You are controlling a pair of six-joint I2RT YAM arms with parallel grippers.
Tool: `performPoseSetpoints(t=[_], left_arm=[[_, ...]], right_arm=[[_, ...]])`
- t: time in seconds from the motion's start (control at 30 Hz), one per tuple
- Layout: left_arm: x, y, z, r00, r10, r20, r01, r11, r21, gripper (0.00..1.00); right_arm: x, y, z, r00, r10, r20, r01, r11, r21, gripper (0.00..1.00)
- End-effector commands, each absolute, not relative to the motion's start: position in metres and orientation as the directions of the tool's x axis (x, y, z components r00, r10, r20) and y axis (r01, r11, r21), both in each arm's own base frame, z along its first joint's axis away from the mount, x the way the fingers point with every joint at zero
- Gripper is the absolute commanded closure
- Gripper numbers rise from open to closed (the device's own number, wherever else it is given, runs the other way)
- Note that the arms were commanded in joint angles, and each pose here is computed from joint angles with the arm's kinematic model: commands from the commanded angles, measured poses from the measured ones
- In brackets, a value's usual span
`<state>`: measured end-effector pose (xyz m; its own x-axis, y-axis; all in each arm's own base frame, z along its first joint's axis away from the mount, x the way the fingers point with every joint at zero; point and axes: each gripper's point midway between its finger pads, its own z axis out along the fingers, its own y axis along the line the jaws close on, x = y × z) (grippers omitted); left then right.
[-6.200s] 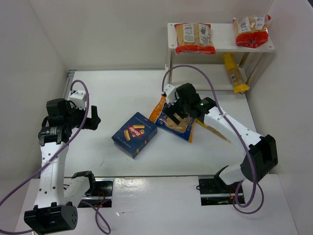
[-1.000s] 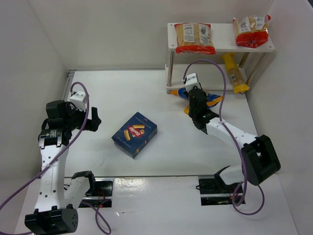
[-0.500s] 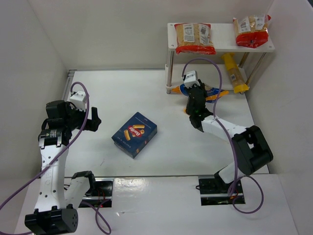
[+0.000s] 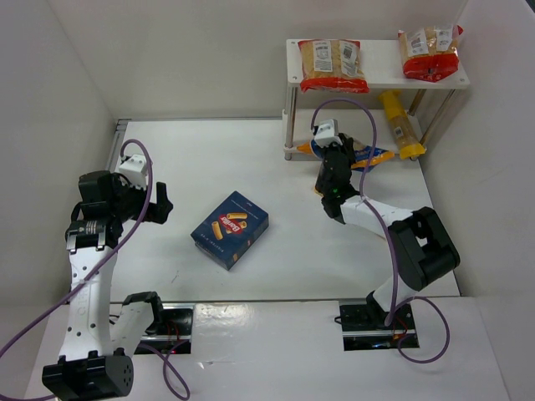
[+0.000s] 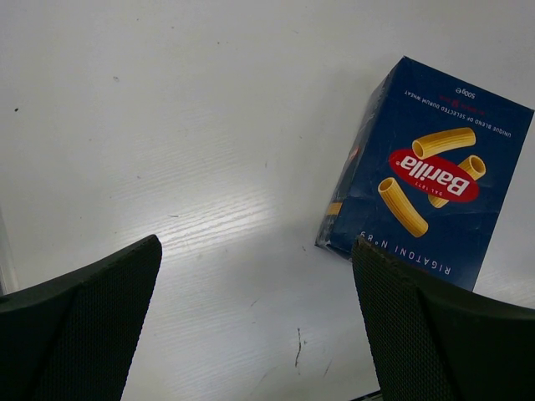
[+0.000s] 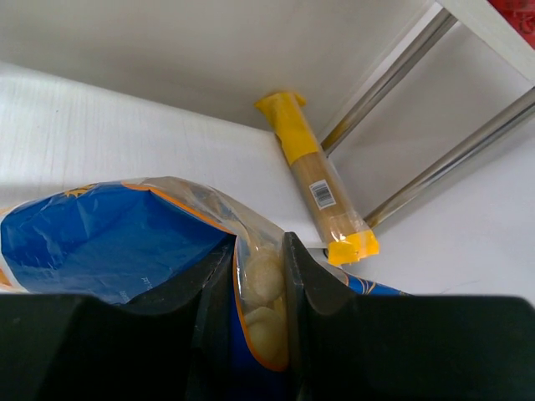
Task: Place and organize the pasta boxes and bags onto the shelf
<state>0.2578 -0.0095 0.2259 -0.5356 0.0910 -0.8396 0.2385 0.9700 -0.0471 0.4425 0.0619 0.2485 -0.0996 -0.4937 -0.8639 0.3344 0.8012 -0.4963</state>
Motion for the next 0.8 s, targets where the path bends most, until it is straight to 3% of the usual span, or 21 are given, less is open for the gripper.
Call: performPoseSetpoints(t=[0.0,0.77], left_arm=[[0.263,-0.008,0.231,-0.508,0.099,-0.855,0.246,0.969,-0.034,0.0],[0.263,-0.007,0.231,-0.51,0.099,-0.854,0.239,0.971,-0.03,0.0]], right_arm=[[0.43,0.05,0.33,0.158,-0.37,-0.916,0.475,0.841,-0.258,1.0],[0.463,0.04,0.309,0.146,-0.466,-0.873,0.549,0.772,-0.32,1.0]])
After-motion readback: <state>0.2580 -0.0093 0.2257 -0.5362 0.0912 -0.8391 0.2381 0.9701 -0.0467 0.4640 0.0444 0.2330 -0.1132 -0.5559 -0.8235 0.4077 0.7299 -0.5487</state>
